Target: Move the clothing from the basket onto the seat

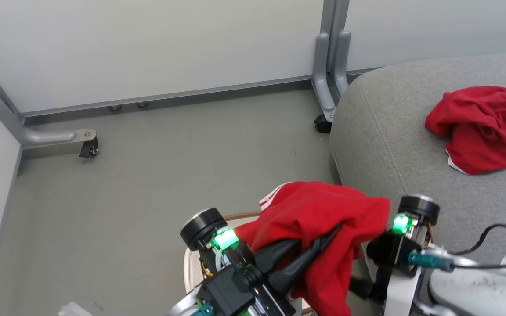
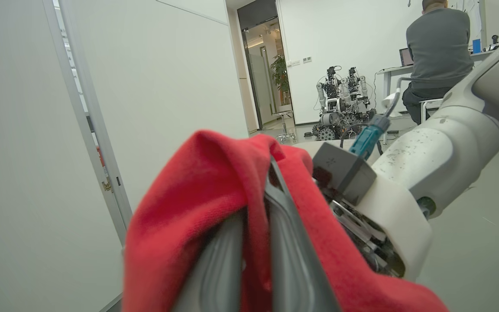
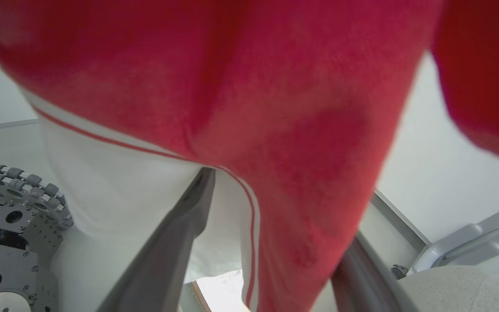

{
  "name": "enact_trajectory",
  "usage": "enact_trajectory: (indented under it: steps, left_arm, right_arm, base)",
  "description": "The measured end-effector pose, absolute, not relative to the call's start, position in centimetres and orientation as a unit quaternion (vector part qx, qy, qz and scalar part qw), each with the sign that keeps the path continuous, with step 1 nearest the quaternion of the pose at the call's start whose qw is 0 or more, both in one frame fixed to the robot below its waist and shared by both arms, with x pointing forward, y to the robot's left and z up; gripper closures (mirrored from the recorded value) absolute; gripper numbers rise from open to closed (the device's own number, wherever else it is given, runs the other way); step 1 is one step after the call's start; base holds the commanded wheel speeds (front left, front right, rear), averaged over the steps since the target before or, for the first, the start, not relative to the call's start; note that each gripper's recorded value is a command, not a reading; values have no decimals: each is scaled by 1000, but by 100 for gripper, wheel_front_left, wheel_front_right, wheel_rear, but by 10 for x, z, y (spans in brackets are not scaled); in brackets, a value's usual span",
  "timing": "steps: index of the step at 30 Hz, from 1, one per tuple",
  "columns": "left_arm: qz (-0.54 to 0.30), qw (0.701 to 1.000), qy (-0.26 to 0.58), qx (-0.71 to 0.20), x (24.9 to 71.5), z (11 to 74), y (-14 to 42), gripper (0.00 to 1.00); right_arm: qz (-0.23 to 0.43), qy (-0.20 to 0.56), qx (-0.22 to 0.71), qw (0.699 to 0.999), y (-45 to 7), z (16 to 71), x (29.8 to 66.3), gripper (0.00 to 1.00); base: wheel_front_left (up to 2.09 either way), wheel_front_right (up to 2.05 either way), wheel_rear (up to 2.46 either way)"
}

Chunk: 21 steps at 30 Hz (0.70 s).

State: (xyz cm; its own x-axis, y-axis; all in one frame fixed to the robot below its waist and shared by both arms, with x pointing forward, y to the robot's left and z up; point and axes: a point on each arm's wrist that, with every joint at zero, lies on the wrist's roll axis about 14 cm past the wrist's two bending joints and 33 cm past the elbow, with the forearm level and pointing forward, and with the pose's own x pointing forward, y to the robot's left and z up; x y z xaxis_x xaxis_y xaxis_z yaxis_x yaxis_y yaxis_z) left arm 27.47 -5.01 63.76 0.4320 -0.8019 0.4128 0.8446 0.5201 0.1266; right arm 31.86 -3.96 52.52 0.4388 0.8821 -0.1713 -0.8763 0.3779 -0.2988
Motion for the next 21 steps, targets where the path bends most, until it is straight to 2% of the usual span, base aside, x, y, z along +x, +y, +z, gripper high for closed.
enact_trajectory:
  steps: [4,5,6,14,21]
  left_arm:
    - [-487,845,-216,-46,274,637,-50,100]
    - [-484,846,-217,-46,275,638,-48,100]
    - [-480,848,-220,-47,276,640,-47,100]
    - [-467,854,-225,-50,280,644,-41,100]
    - [-457,859,-223,-56,286,644,-38,100]
  right_arm:
    - [553,-4,-160,817,-24,515,299,0]
    - [555,-5,-158,816,-22,515,298,57]
    - [557,-7,-158,815,-20,516,297,100]
    - [558,-7,-119,821,-9,525,297,100]
    - [529,-20,-94,843,-14,537,311,100]
  base:
    - [0,0,0]
    - [0,0,0]
    - [0,0,0]
    - [0,0,0]
    - [0,0,0]
